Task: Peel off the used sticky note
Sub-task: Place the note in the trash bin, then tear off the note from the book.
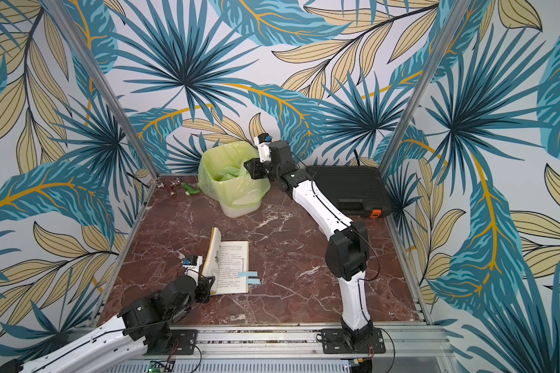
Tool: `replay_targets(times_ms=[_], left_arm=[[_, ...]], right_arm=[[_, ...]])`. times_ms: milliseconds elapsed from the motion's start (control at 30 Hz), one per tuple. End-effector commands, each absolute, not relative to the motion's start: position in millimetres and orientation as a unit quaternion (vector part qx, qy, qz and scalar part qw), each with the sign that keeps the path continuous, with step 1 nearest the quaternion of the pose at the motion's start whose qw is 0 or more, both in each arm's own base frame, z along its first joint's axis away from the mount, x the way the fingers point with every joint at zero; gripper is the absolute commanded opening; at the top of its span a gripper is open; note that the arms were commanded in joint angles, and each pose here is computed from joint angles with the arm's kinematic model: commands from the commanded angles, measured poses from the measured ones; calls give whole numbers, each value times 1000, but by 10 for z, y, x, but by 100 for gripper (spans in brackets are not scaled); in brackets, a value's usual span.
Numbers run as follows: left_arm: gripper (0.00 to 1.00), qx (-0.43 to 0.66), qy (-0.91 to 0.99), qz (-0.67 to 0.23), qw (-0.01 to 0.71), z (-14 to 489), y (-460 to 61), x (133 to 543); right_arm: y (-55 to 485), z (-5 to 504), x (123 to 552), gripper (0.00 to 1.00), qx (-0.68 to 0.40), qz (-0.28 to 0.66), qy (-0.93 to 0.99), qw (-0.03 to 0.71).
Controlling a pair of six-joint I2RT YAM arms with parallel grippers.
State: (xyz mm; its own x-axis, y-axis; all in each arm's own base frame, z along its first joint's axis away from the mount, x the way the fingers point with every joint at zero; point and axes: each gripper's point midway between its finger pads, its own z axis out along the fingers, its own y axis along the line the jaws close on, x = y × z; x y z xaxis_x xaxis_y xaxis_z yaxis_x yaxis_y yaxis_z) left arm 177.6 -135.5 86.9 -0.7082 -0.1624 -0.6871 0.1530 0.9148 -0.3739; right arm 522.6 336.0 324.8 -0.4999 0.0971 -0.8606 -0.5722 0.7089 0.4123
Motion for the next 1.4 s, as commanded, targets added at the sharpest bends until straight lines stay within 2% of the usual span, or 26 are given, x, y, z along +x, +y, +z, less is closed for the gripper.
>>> replay_targets(times_ms=[0,167,400,700,967,1367], left_arm=[[0,6,904,-195,381,861,-1323,1767],[0,7,902,-196,385,875,-1326,1776],[0,13,897,-201,392,911,-1332,1775],[0,18,895,-200,399,953,-1321,1779],[0,15,896,-198,398,952,-1310,1777],[0,12,898,-196,393,916,-1308,1776]], right_arm=[[3274,3353,5098,31,-166,336,797,474],[3231,3284,4715,41,-197,356,800,442],[3192,2882,4085,43,-213,423,796,379],[3253,1788,3380,44,-220,449,828,254],[3293,993,2953,44,-235,453,847,150],[3399,383,2551,53,-261,443,856,54]])
